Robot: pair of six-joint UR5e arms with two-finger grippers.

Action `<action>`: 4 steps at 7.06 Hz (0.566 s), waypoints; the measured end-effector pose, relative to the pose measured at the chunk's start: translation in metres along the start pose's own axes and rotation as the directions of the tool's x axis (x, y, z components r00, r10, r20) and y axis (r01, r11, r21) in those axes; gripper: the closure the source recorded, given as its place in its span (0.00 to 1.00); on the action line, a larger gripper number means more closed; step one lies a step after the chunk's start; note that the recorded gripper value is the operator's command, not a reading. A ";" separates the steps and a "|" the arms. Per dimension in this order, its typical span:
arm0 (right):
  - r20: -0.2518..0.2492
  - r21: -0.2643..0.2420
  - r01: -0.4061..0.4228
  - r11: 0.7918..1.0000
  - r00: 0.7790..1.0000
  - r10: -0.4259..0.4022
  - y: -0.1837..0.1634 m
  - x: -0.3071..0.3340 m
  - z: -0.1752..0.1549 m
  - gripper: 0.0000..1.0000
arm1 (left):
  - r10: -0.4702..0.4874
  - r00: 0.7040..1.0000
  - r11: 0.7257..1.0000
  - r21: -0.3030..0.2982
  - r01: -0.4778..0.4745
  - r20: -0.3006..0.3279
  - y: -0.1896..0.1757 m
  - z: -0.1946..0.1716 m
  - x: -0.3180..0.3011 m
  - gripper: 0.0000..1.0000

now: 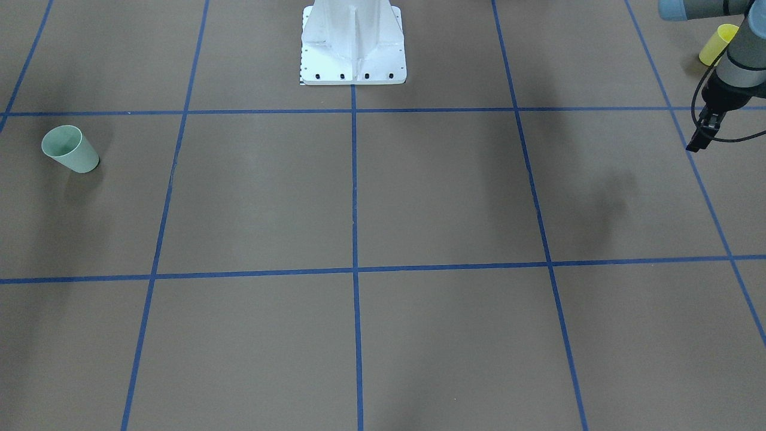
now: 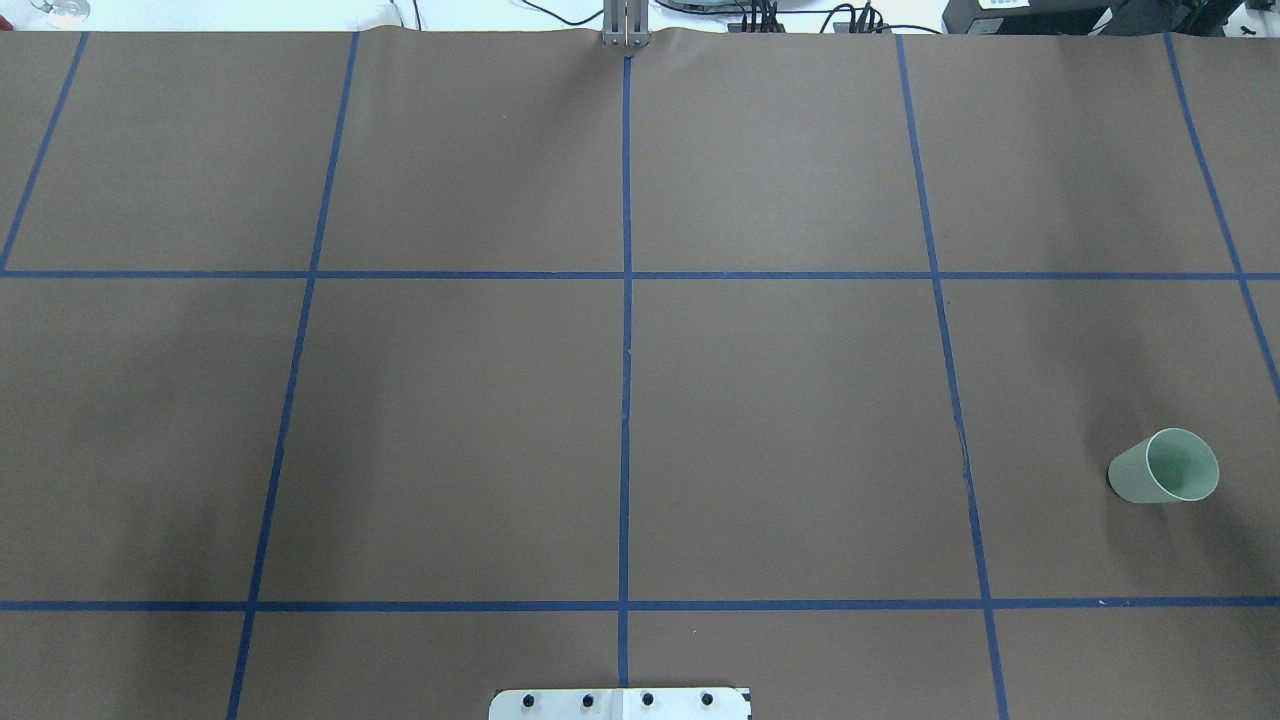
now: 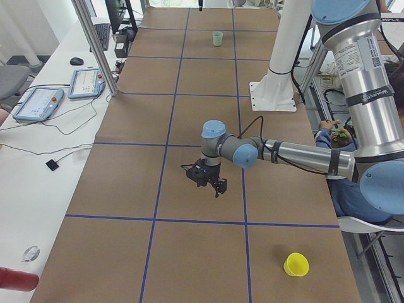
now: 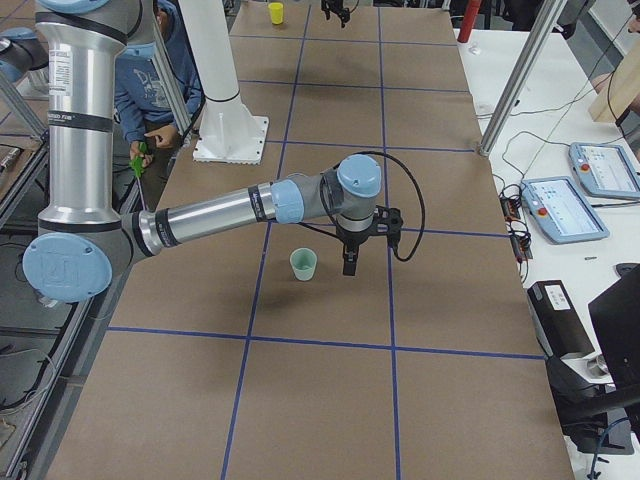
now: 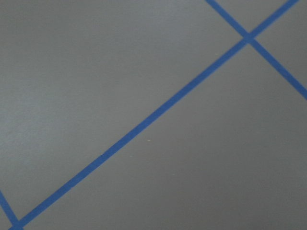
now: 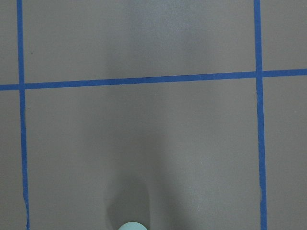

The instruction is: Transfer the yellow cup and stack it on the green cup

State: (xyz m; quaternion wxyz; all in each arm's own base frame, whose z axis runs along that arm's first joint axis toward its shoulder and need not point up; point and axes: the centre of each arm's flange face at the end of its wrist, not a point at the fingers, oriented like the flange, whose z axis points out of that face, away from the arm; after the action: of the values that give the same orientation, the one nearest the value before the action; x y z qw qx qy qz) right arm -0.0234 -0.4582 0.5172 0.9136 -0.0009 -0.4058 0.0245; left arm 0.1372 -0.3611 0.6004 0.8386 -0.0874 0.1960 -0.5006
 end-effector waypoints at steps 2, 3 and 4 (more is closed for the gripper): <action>-0.003 -0.015 0.015 1.000 1.000 -0.015 0.001 -0.007 0.007 0.00 | -0.211 0.966 0.954 0.245 0.170 0.149 0.040 0.030 -0.015 0.01; -0.006 -0.018 0.023 1.000 1.000 -0.023 0.000 -0.010 0.010 0.00 | -0.311 0.928 0.904 0.365 0.223 0.203 0.049 0.038 -0.028 0.01; -0.019 -0.006 0.035 0.999 0.999 -0.035 -0.001 -0.012 0.009 0.00 | -0.411 0.881 0.838 0.478 0.263 0.235 0.050 0.052 -0.045 0.01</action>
State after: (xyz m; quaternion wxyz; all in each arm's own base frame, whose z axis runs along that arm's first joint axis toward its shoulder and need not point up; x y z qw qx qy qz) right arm -0.0379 -0.4600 0.5146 0.9177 0.0031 -0.3971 0.0074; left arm 0.1806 -0.3003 0.6409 0.7545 -0.0151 -0.0811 -0.6511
